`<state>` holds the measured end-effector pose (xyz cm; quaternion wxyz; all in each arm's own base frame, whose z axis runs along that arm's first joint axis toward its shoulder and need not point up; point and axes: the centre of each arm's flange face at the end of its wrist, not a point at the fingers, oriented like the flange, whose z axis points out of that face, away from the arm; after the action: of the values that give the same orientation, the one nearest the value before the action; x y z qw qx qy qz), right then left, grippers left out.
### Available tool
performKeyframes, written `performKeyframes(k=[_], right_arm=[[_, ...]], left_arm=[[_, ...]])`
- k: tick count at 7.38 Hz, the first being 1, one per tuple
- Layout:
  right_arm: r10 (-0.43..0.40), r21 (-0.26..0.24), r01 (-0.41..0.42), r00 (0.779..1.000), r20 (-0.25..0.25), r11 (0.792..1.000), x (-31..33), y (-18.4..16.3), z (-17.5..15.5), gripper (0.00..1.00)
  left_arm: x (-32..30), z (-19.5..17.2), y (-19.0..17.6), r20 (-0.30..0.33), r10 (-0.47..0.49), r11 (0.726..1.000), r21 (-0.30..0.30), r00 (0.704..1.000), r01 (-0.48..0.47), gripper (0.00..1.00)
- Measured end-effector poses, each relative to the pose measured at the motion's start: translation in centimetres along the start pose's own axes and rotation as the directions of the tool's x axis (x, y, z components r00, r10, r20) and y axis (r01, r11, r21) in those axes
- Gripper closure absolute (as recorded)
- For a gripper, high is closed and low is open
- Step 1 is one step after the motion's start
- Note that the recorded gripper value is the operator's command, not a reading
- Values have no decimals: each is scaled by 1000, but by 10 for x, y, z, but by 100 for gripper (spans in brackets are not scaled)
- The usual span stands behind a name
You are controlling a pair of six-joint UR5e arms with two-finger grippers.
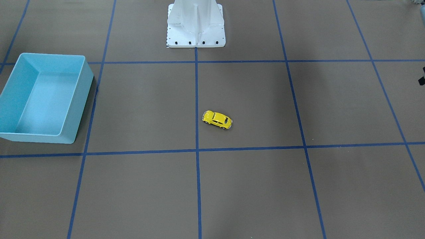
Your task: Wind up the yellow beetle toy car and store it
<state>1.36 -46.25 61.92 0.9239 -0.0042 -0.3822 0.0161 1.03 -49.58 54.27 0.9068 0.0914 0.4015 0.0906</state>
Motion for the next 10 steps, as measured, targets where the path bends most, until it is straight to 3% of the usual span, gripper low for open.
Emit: performKeyframes(k=[2, 4, 5, 7, 10], right_arm=[[0, 0, 0, 1000, 0, 1000, 0, -1, 0, 1], [1, -1, -1, 1000, -2, 1000, 0, -1, 1, 1], [3, -2, -3, 1000, -2, 1000, 1, -1, 1, 1], [6, -5, -6, 1000, -4, 1000, 2, 0, 3, 1], [6, -5, -6, 1000, -2, 1000, 2, 0, 2, 1]], left_arm=[[88, 20, -51, -44, 173, 985, -10, 984, -173, 0], [194, 36, -90, -91, 352, 936, 5, 932, -353, 0], [255, 48, -102, -108, 446, 894, 19, 888, -447, 0], [374, 85, -98, -84, 629, 778, 67, 773, -625, 0], [482, 113, -87, -42, 775, 628, 150, 630, -763, 0]])
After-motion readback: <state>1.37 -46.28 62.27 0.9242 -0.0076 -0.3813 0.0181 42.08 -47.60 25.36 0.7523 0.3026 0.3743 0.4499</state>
